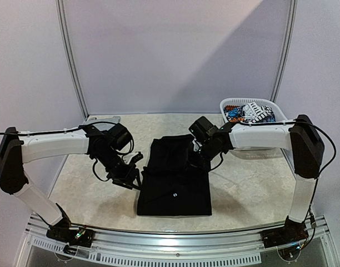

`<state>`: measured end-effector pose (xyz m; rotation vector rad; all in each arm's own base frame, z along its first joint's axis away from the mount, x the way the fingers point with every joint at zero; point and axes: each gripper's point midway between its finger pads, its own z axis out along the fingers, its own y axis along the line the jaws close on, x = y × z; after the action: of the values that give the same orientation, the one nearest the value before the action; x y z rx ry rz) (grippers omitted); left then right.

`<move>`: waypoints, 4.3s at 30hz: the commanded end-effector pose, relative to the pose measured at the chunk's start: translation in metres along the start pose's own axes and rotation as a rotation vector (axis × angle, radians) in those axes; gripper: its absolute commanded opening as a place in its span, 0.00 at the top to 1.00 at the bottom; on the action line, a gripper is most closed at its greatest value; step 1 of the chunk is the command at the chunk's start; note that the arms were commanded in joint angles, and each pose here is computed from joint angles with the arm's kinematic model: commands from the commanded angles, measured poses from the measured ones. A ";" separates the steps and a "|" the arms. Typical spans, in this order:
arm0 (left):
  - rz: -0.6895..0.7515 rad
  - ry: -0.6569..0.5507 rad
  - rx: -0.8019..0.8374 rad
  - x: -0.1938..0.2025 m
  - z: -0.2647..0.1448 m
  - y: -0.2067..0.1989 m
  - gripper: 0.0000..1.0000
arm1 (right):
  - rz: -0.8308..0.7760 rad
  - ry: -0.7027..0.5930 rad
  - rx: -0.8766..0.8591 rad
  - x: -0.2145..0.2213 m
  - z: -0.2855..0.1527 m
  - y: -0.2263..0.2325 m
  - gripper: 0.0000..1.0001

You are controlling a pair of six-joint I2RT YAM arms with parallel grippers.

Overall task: Fold and stack the mixed laundry pile
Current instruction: Smooth out the 2/3-rectangle-folded shirt at the center of the board.

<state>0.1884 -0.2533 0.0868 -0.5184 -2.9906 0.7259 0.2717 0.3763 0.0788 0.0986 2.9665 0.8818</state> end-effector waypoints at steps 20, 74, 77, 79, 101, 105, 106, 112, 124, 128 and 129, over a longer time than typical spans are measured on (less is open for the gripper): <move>0.029 0.020 0.023 0.001 0.034 -0.015 0.54 | 0.018 -0.090 -0.097 -0.074 -0.038 0.032 0.55; -0.036 -0.018 0.070 -0.085 0.036 -0.075 1.00 | 0.089 -0.112 0.017 0.002 -0.084 -0.052 0.55; -0.094 -0.006 0.078 -0.095 0.038 -0.075 0.98 | 0.101 -0.118 0.019 0.004 -0.085 -0.056 0.55; -0.148 -0.015 0.106 -0.104 0.038 -0.075 0.96 | 0.107 -0.119 0.021 0.007 -0.085 -0.059 0.55; -0.516 -0.221 0.310 -0.189 -0.017 -0.038 0.69 | 0.106 -0.144 -0.002 0.016 -0.077 -0.045 0.55; -0.400 -0.315 0.253 -0.188 -0.054 -0.037 0.59 | 0.058 -0.146 0.016 0.017 -0.076 -0.032 0.55; -0.361 -0.332 0.210 -0.184 -0.062 -0.033 0.54 | 0.035 -0.149 0.012 0.018 -0.077 -0.025 0.55; -0.119 -0.333 0.060 -0.136 -0.078 -0.021 0.52 | -0.202 -0.104 -0.080 0.036 -0.066 0.042 0.57; 0.023 -0.228 -0.011 -0.029 -0.058 0.004 0.58 | -0.281 0.054 -0.156 0.024 0.019 0.095 0.79; 0.084 -0.249 -0.050 -0.013 -0.076 0.006 0.57 | -0.266 0.108 -0.099 0.006 0.046 0.061 0.80; 0.099 -0.261 -0.063 -0.011 -0.081 0.007 0.56 | -0.258 0.110 -0.091 0.000 0.048 0.053 0.81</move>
<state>0.2188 -0.2284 0.1394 -0.4690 -3.2017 0.8133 0.2614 0.4689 0.0967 -0.3272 2.8599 1.0643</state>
